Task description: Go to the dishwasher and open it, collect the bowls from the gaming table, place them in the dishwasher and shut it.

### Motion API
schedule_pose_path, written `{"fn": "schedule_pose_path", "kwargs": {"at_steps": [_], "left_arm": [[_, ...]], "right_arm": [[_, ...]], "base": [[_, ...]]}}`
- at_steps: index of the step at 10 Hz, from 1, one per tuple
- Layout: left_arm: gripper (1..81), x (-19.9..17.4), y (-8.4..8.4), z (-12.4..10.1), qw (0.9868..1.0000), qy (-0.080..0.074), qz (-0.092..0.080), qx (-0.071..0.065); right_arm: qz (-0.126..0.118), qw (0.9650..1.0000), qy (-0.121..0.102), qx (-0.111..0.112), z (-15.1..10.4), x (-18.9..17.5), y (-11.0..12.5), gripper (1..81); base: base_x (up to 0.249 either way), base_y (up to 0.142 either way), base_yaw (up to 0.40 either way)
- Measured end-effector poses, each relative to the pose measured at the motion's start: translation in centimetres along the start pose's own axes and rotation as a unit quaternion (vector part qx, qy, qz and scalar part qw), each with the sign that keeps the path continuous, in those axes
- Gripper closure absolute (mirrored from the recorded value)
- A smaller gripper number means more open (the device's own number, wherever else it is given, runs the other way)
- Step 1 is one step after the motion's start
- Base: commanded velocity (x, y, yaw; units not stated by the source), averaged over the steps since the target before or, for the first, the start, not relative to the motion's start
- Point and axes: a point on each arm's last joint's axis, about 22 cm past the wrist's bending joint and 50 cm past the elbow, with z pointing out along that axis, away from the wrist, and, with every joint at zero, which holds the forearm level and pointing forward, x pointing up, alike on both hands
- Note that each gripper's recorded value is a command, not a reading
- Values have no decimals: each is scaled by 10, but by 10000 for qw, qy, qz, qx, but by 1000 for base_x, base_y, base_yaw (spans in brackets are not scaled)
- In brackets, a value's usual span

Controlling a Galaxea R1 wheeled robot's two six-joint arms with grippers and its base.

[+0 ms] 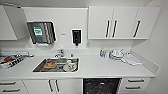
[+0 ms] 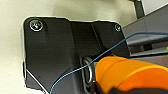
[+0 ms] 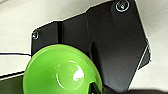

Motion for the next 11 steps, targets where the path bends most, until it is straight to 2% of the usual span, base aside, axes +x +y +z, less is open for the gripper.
{"fn": "schedule_pose_path", "kwargs": {"at_steps": [2,5,11], "left_arm": [[811,1,0,0,10000,7,3,-1],[811,6,0,1,10000,22,10,-5],[811,-1,1,0,10000,-11,9,-13]], "right_arm": [[0,10000,-3,9,1,0,-2,811],[-16,10000,54,52,2,10,-8,811],[1,10000,5,30,1,2,-5,811]], "base": [[118,0,0],[0,0,0],[0,0,0]]}}
